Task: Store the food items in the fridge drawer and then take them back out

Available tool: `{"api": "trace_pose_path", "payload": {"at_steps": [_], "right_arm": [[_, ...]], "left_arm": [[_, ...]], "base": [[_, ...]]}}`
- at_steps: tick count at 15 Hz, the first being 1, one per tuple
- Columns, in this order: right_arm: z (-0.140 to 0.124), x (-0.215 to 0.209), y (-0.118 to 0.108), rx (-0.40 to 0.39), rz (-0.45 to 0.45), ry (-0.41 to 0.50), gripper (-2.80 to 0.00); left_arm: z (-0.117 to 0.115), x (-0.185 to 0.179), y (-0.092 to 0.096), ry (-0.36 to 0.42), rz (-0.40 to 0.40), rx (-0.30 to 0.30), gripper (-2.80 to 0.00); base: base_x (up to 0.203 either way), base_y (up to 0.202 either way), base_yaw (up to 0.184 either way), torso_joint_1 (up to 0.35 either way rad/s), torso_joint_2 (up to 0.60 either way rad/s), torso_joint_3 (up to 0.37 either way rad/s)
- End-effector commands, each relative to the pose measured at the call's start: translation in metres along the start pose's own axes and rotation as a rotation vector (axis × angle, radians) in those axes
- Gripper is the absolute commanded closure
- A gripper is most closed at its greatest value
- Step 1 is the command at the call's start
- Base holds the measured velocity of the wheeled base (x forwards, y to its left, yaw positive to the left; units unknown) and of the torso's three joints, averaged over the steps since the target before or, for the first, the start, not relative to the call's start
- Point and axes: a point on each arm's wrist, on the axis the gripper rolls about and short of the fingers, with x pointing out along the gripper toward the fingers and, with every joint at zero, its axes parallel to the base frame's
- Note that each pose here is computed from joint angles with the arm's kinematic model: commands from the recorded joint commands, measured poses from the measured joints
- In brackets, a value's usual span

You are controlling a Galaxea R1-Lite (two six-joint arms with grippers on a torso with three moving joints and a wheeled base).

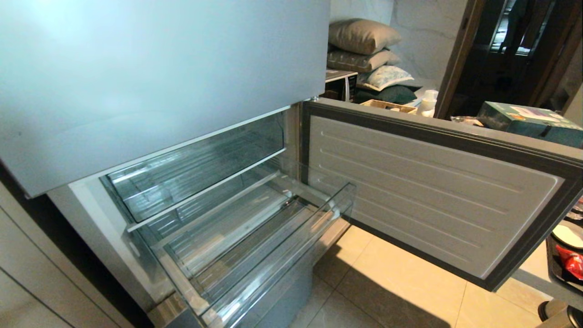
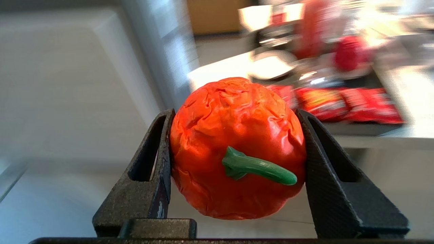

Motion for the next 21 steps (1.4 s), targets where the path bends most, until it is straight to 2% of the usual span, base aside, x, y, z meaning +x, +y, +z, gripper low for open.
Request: {"api": "trace_pose_path", "payload": {"at_steps": [1,6,8,13,15,18,21], "right_arm": [[0.009,0.057,-0.009,0.017,-0.181,0.059,0.0],[0.013,0.12,-0.037,0.052,-0.279,0.06,0.0],[0.015,0.141,-0.046,0.058,-0.292,0.057,0.0],[0.01,0.193,-0.06,0.081,-0.258,0.133,0.0],[-0.001,0.22,-0.068,0.087,-0.252,0.163,0.0],[-0.004,0.266,-0.079,0.072,-0.231,0.093,0.0],[-0.015,0.3,-0.088,0.069,-0.192,0.095,0.0]], "left_arm": [[0.0,0.0,0.0,0.003,0.001,0.0,0.0],[0.0,0.0,0.0,0.003,0.001,0.0,0.0],[0.0,0.0,0.0,0.003,0.001,0.0,0.0],[0.0,0.0,0.0,0.003,0.001,0.0,0.0],[0.0,0.0,0.0,0.003,0.001,0.0,0.0],[0.0,0.0,0.0,0.003,0.001,0.0,0.0],[0.0,0.0,0.0,0.003,0.001,0.0,0.0]], "base": [[0.0,0.0,0.0,0.0,0.0,0.0],[0.0,0.0,0.0,0.0,0.0,0.0],[0.0,0.0,0.0,0.0,0.0,0.0],[0.0,0.0,0.0,0.0,0.0,0.0],[0.0,0.0,0.0,0.0,0.0,0.0],[0.0,0.0,0.0,0.0,0.0,0.0],[0.0,0.0,0.0,0.0,0.0,0.0]]}}
